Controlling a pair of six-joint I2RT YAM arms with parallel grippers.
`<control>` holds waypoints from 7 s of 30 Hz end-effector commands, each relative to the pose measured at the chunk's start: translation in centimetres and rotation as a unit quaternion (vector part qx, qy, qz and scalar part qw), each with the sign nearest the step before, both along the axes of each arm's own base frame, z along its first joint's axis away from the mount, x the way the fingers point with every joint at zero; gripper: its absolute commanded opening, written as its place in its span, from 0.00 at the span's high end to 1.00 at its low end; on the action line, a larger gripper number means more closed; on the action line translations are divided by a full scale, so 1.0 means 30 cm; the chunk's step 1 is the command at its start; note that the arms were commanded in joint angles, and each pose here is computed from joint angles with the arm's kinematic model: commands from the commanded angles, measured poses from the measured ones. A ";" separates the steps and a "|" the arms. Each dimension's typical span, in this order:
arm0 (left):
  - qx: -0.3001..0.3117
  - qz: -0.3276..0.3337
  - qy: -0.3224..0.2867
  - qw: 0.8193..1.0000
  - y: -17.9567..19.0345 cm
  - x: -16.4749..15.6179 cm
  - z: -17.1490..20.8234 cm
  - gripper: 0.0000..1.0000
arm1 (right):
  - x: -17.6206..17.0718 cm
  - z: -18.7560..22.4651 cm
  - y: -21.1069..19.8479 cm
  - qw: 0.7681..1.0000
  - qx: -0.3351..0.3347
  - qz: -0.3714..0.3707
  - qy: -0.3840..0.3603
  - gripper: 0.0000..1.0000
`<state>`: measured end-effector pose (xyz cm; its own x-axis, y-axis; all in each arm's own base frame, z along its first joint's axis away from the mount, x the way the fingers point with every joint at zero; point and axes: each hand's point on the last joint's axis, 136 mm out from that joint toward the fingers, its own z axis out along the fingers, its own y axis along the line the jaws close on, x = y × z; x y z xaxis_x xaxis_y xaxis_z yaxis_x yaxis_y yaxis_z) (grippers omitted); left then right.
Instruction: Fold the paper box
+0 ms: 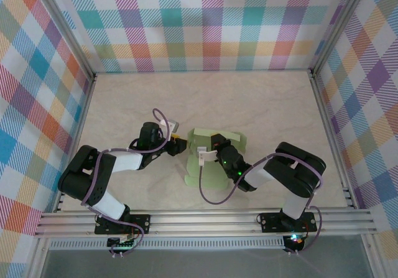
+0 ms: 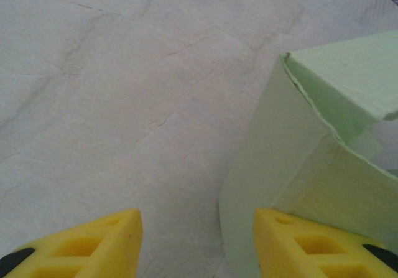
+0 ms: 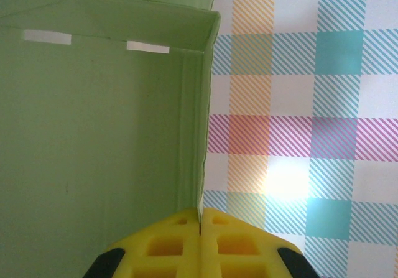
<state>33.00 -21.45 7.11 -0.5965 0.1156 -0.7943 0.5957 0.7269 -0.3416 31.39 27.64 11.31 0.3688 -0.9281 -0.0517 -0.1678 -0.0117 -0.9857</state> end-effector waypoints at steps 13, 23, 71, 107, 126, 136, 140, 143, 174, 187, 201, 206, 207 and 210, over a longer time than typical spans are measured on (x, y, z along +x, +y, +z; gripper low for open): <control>-0.013 -0.024 -0.015 1.000 -0.060 0.086 0.095 0.54 | -0.013 0.031 0.019 0.999 0.024 0.008 0.044 1.00; -0.029 -0.068 0.010 0.997 -0.093 -0.004 0.051 0.58 | 0.003 0.033 -0.010 0.997 0.033 -0.009 0.067 1.00; 0.034 0.191 0.274 0.942 0.075 -0.308 -0.246 0.68 | -0.010 0.159 -0.014 0.989 0.128 0.012 0.073 1.00; 0.002 0.233 0.141 0.962 0.262 -0.147 0.042 0.34 | -0.011 0.077 -0.019 0.990 0.101 0.009 0.101 1.00; -0.015 0.085 0.148 0.985 0.048 0.224 0.024 0.61 | -0.009 0.073 -0.016 0.991 0.087 0.010 0.101 1.00; -0.016 0.015 0.162 0.987 -0.068 0.118 0.022 0.63 | -0.007 0.049 -0.019 0.992 0.075 0.006 0.106 1.00; -0.021 -0.002 0.170 0.985 -0.080 0.065 0.027 0.65 | -0.002 0.044 -0.018 0.992 0.074 0.003 0.106 1.00; -0.018 -0.011 0.173 0.985 -0.082 0.021 0.016 0.65 | 0.001 0.040 -0.016 0.992 0.072 0.002 0.108 1.00; -0.022 -0.087 0.073 0.993 -0.123 -0.057 0.018 0.63 | 0.002 0.037 0.014 0.997 0.041 0.008 0.072 1.00; -0.017 -0.072 0.056 0.996 -0.146 -0.062 -0.007 0.66 | -0.019 0.035 0.043 0.998 0.039 0.015 0.055 1.00; -0.011 -0.009 0.032 0.999 -0.155 -0.067 -0.040 0.70 | -0.036 0.032 0.070 0.999 0.028 0.017 0.003 1.00; 0.003 0.017 0.012 1.000 -0.142 -0.052 -0.045 0.69 | -0.041 0.025 0.081 0.999 0.032 0.014 -0.008 1.00; 0.003 0.025 0.007 1.000 -0.137 -0.046 -0.042 0.69 | -0.042 0.022 0.083 0.999 0.034 0.013 -0.010 1.00; 0.009 0.039 -0.002 0.999 -0.134 -0.037 -0.041 0.70 | -0.045 0.015 0.085 0.999 0.036 0.010 -0.012 1.00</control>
<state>31.60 -25.31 5.92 -0.6242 0.0993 -0.7749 0.5512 0.7589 -0.3468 30.89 29.22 11.67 0.3490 -0.9330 -0.0878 -0.1593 0.0333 -0.9867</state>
